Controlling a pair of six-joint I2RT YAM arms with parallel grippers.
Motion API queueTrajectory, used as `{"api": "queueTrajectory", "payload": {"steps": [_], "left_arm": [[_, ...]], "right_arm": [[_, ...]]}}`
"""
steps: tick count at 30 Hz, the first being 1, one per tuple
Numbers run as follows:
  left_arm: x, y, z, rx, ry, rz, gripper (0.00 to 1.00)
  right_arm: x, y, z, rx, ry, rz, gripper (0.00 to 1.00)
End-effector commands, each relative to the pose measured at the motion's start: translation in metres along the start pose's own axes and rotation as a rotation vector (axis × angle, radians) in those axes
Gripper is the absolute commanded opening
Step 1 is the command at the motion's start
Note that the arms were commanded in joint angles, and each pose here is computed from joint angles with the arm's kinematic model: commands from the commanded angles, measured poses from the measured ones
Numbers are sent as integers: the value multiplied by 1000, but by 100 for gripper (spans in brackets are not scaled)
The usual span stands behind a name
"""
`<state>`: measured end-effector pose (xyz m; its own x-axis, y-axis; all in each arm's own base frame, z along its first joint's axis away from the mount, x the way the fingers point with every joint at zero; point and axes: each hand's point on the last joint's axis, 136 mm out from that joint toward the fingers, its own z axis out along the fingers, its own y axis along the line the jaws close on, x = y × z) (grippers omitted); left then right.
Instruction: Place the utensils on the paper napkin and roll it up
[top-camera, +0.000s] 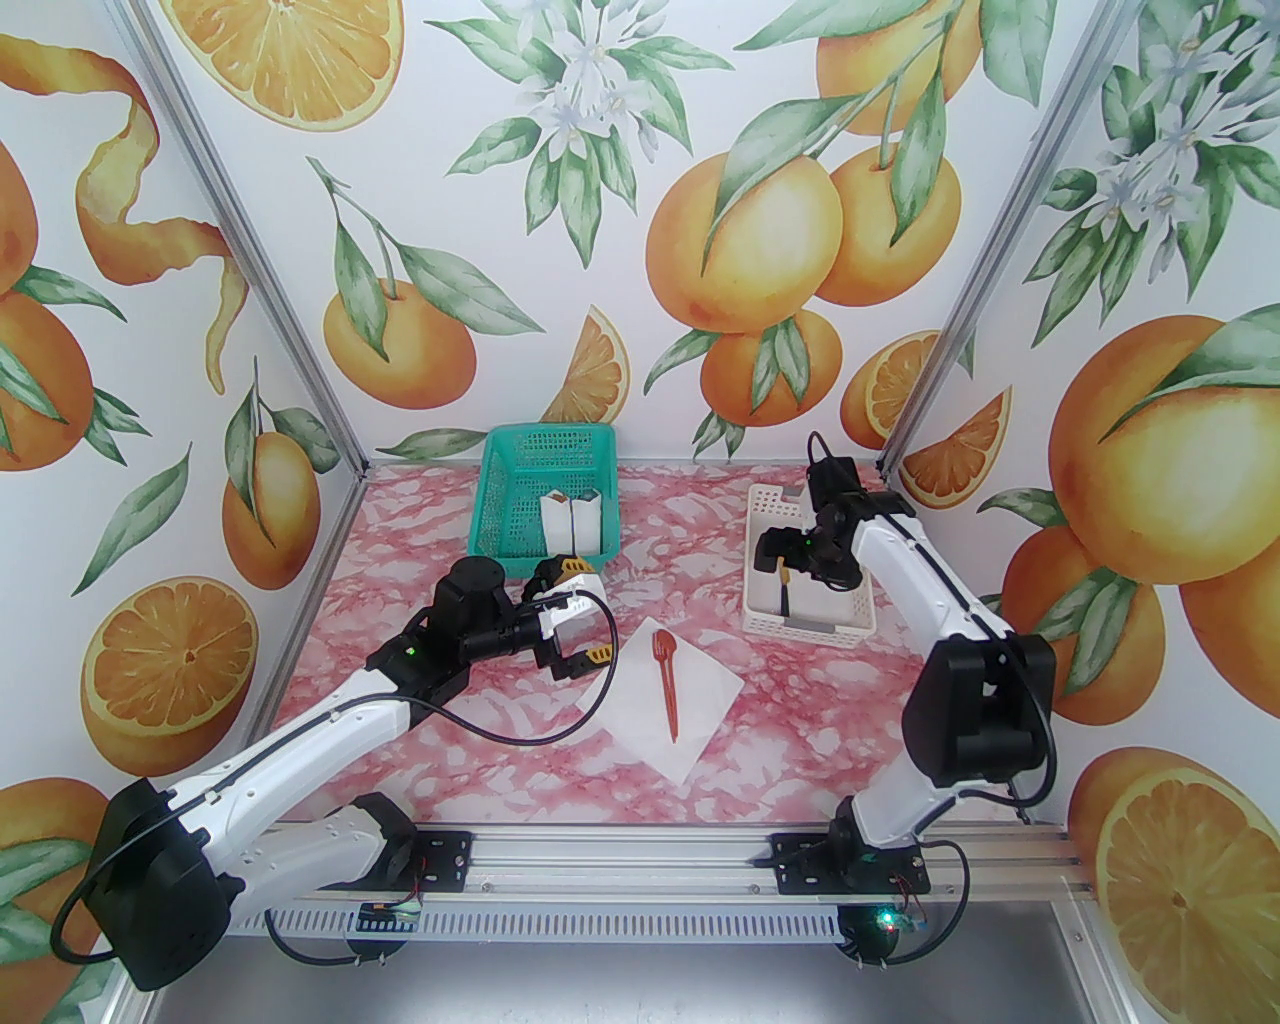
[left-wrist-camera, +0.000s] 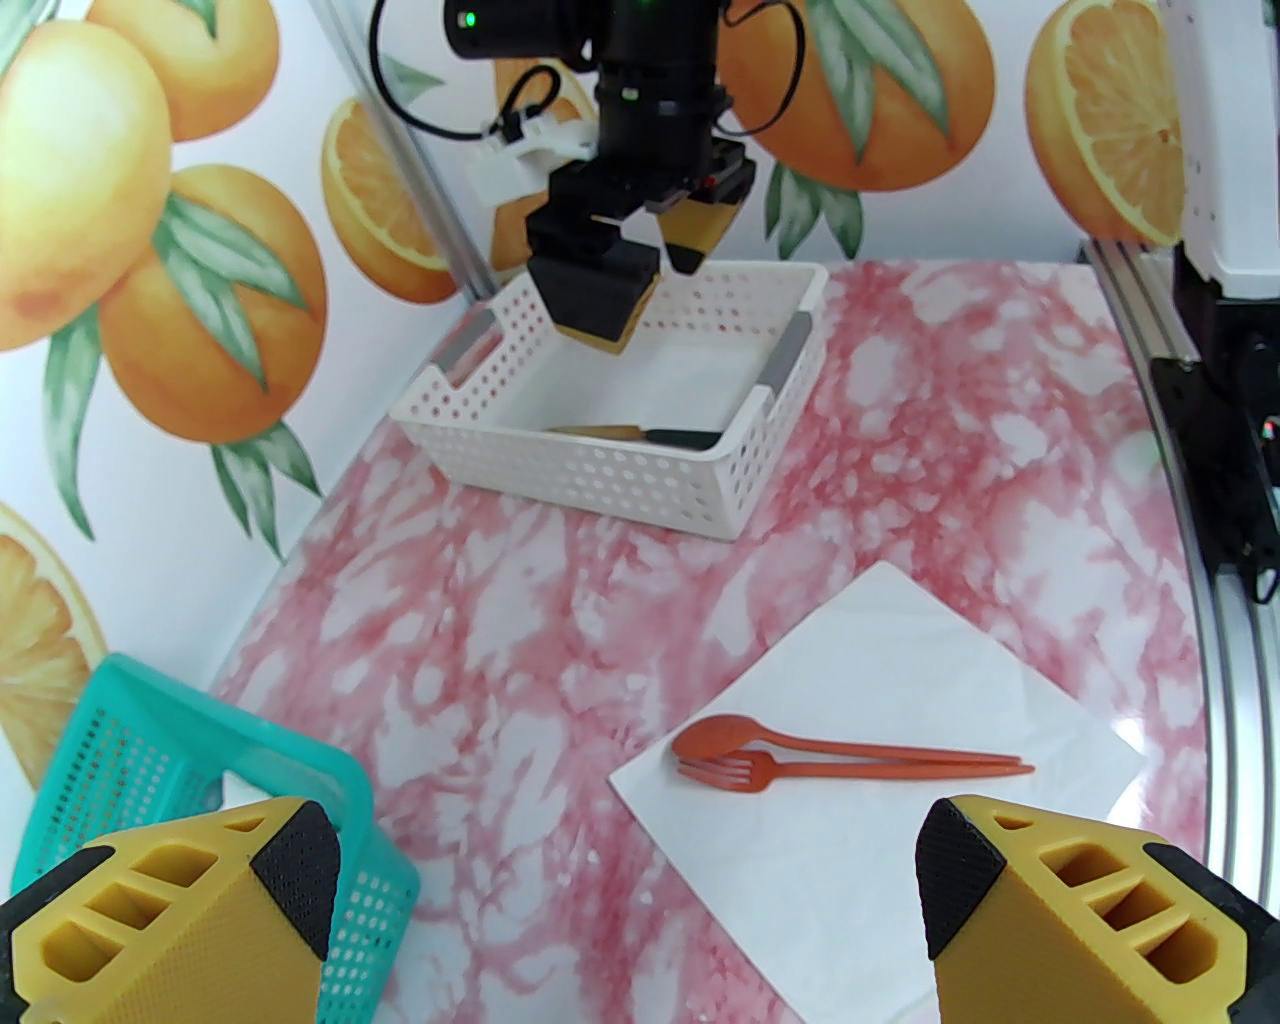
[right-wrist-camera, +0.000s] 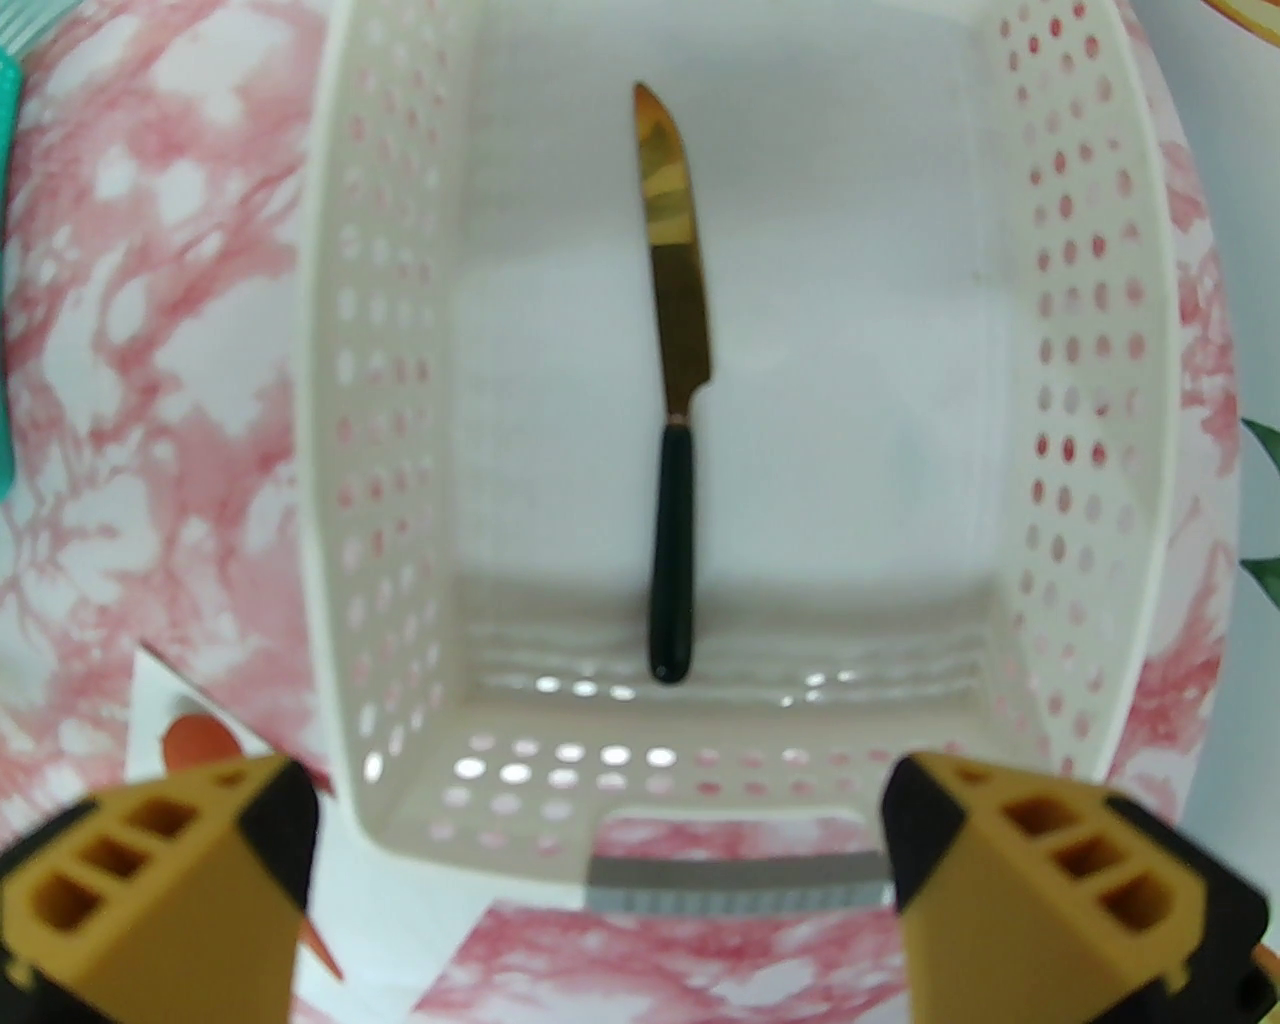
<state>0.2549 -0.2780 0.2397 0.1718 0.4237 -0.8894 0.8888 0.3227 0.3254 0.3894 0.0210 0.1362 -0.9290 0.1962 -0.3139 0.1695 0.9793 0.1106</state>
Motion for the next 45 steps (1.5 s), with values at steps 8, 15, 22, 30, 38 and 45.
{"api": "queueTrajectory", "payload": {"steps": [8, 15, 22, 30, 38, 45], "left_arm": [[-6, -1, -1, 13, -12, 22, 100], [-4, -1, 0, 13, -6, 22, 100], [-4, -1, 0, 16, -3, 22, 100], [-2, -1, 1, 16, 2, 22, 100], [-1, -1, 2, 17, 7, 18, 100], [-1, -2, 3, 21, 8, 18, 100]], "right_arm": [[-10, -13, 34, -8, 78, 10, 90], [-4, -20, 59, 17, 142, 2, 85], [1, -23, 80, 33, 198, -8, 77], [3, -25, 92, 41, 225, -7, 66], [7, -29, 102, 58, 249, -8, 52], [10, -30, 109, 60, 267, -9, 43]]}}
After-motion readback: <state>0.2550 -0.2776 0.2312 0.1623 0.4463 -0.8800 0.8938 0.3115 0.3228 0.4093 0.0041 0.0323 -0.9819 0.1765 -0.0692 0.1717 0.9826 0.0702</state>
